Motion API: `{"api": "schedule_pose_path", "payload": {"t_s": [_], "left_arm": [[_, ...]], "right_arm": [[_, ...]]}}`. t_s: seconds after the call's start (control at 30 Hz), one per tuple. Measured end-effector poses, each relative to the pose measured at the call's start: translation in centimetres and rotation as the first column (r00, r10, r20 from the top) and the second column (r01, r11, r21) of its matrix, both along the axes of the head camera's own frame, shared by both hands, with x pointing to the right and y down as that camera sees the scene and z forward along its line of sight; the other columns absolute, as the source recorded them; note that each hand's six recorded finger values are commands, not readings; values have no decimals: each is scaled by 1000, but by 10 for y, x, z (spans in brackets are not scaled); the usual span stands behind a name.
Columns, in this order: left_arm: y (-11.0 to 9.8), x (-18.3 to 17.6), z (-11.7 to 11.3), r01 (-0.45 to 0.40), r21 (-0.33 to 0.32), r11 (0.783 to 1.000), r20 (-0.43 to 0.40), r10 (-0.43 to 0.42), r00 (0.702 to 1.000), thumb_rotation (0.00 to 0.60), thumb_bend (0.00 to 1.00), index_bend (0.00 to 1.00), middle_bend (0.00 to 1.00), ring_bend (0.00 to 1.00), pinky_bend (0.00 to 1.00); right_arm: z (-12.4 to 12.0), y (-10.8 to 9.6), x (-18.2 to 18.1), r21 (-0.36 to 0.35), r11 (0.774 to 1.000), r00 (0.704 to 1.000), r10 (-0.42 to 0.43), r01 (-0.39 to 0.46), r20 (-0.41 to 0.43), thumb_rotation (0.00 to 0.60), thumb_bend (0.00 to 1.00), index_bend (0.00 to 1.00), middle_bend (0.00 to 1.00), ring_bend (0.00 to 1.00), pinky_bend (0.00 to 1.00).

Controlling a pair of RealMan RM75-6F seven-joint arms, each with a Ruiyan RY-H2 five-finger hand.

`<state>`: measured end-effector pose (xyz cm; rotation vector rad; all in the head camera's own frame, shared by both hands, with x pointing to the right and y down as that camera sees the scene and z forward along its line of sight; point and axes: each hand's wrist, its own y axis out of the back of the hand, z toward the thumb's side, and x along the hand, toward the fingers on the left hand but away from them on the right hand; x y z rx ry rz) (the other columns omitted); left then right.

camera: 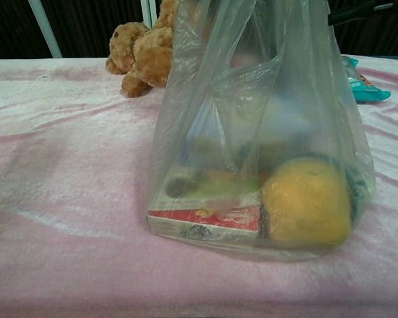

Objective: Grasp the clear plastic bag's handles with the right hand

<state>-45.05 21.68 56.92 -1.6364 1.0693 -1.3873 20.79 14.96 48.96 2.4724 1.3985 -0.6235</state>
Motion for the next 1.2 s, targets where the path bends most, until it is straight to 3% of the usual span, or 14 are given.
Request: {"api": "schedule_pose_path", "payload": {"t_s": [0.63, 1.0, 1.2], "left_arm": [[-1, 0, 2, 4, -5, 1000, -4, -4, 1000, 600, 0, 0, 0, 0, 0], [-1, 0, 1, 3, -6, 1000, -11, -3, 1000, 600, 0, 0, 0, 0, 0], [-1, -1, 1, 9, -9, 1000, -12, -9, 1000, 600, 0, 0, 0, 0, 0]], "right_arm": [[3, -17, -42, 4, 997, 996, -79, 79, 29, 600, 123, 214, 235, 217, 236], [3, -16, -66, -4, 993, 990, -115, 116, 77, 600, 124, 227, 250, 235, 237], [7, -14, -78, -72, 988, 984, -124, 134, 124, 600, 125, 244, 269, 252, 239]]}}
